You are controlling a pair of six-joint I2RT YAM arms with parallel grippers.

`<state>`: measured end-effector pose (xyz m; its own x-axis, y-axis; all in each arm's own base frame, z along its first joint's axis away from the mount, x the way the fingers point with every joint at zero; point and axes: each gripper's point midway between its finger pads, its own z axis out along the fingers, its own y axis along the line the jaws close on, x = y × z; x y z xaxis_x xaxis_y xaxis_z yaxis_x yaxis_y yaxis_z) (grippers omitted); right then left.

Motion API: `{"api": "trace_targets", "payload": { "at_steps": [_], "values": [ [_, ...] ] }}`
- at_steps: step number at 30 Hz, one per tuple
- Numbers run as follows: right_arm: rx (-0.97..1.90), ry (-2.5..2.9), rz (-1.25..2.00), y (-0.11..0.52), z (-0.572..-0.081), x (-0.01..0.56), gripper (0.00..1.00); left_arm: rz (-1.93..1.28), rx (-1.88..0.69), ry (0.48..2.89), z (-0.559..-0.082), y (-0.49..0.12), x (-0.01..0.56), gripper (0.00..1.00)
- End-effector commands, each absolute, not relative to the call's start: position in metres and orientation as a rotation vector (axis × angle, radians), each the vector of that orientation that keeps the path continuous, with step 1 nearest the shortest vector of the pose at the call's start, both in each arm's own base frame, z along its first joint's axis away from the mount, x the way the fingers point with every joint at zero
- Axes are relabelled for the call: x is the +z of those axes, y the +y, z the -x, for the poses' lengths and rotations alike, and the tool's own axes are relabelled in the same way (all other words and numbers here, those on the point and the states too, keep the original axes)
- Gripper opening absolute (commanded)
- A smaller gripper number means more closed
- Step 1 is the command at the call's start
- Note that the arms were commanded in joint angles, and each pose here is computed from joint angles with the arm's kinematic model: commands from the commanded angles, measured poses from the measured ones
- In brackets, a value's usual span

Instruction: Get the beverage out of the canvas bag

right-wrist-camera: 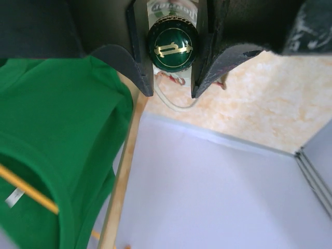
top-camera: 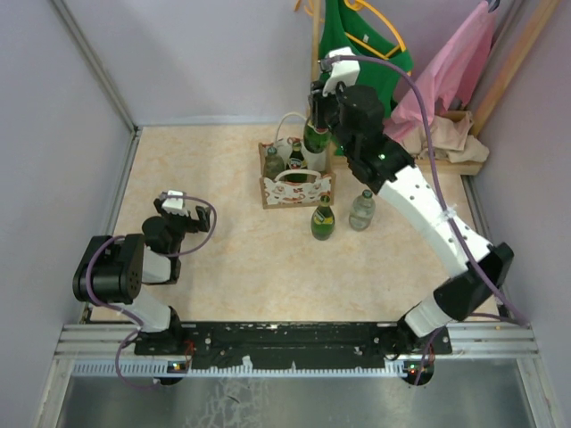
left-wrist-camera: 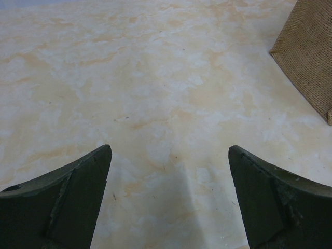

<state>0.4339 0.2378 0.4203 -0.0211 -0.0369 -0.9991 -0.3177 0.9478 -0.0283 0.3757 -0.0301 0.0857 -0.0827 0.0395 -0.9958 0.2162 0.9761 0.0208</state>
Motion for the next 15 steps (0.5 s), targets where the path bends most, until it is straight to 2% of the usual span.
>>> {"api": "trace_targets", "payload": {
  "at_steps": [1, 8, 15],
  "values": [
    [0.207, 1.289, 0.132, 0.189, -0.368, 0.539, 0.0, -0.207, -0.141, 1.628, -0.38, -0.031, 0.092, 1.0],
    [0.111, 1.337, -0.051, 0.132, -0.322, 0.518, 0.0, -0.208, -0.142, 1.629, -0.38, -0.032, 0.092, 1.0],
    [0.105, 1.423, -0.182, 0.1, -0.298, 0.468, 0.0, -0.208, -0.142, 1.628, -0.38, -0.032, 0.092, 1.0]
  ]
}}
